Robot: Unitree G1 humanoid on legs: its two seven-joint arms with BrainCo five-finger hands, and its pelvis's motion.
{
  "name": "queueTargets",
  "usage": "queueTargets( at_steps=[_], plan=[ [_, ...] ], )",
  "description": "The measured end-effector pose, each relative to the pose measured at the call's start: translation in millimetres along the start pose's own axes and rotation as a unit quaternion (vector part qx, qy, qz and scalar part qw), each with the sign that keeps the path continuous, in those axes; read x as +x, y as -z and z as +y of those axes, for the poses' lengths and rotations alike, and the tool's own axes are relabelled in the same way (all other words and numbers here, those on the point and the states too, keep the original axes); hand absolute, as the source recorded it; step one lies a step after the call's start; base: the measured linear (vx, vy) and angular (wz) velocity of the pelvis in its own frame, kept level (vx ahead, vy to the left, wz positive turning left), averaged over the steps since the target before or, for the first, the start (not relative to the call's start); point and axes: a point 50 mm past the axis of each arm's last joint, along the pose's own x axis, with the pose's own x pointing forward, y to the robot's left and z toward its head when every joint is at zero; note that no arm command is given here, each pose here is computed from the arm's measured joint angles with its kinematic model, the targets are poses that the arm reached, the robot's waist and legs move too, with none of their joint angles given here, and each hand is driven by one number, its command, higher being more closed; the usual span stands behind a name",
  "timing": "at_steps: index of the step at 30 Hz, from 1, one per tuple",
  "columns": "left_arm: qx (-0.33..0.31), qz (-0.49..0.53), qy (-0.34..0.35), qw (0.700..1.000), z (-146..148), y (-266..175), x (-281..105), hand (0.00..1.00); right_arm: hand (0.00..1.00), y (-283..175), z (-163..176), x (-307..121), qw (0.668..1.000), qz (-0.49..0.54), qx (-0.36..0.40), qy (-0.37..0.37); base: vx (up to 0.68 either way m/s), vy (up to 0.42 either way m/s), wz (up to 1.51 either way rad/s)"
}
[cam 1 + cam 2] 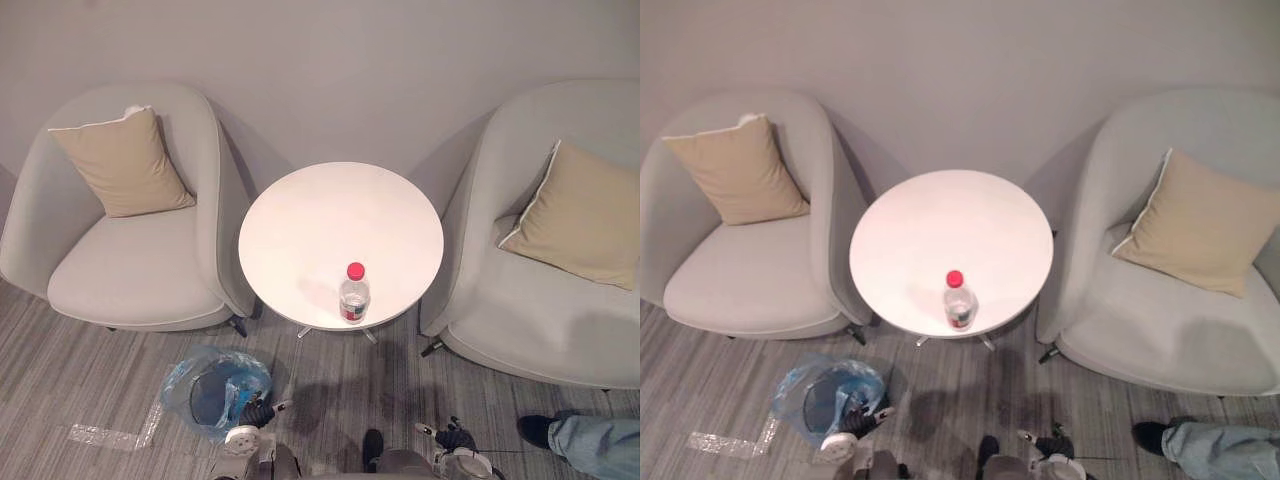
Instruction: Gather rubbish on tea table into small bin, then transfer packed bag to large trash can.
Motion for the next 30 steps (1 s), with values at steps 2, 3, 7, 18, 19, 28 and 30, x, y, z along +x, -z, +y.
queueTargets(
  at_steps=[2,3,7,18,19,28,30],
  plan=[
    [0.009,0.006,-0.007,1.000,6.9,4.5,-0.4,0.00,0.00,3.7,3.9,-1.5,1.000,0.004,-0.004,-0.005,0.13,0.153,-0.14],
    [0.011,0.008,-0.009,1.000,8.8,5.4,-0.3,0.00,0.00,4.2,5.8,-1.8,1.000,0.005,-0.007,-0.007,0.15,0.136,0.03],
    [0.037,0.017,-0.015,0.999,18.5,12.8,-1.4,0.00,0.00,-3.9,15.0,-3.6,0.998,-0.025,-0.056,-0.024,0.13,0.135,0.05],
    [0.084,0.001,0.001,0.996,12.7,12.8,-3.8,0.00,0.00,-98.9,26.6,-38.7,0.944,-0.303,-0.130,-0.031,0.10,-0.003,0.00],
    [0.087,0.001,0.002,0.996,12.4,12.8,-3.8,0.00,0.00,-98.9,26.8,-40.3,0.941,-0.308,-0.140,-0.031,0.01,-0.039,-0.03],
    [0.130,-0.013,0.015,0.991,9.7,10.1,-4.3,0.00,0.00,-106.2,37.1,-60.9,0.902,-0.374,-0.212,-0.048,-0.04,-0.011,-0.02],
    [0.133,-0.016,0.017,0.991,9.0,10.0,-4.5,0.00,0.00,-104.7,43.2,-62.9,0.897,-0.378,-0.222,-0.060,-0.09,0.006,0.09]
  ],
)
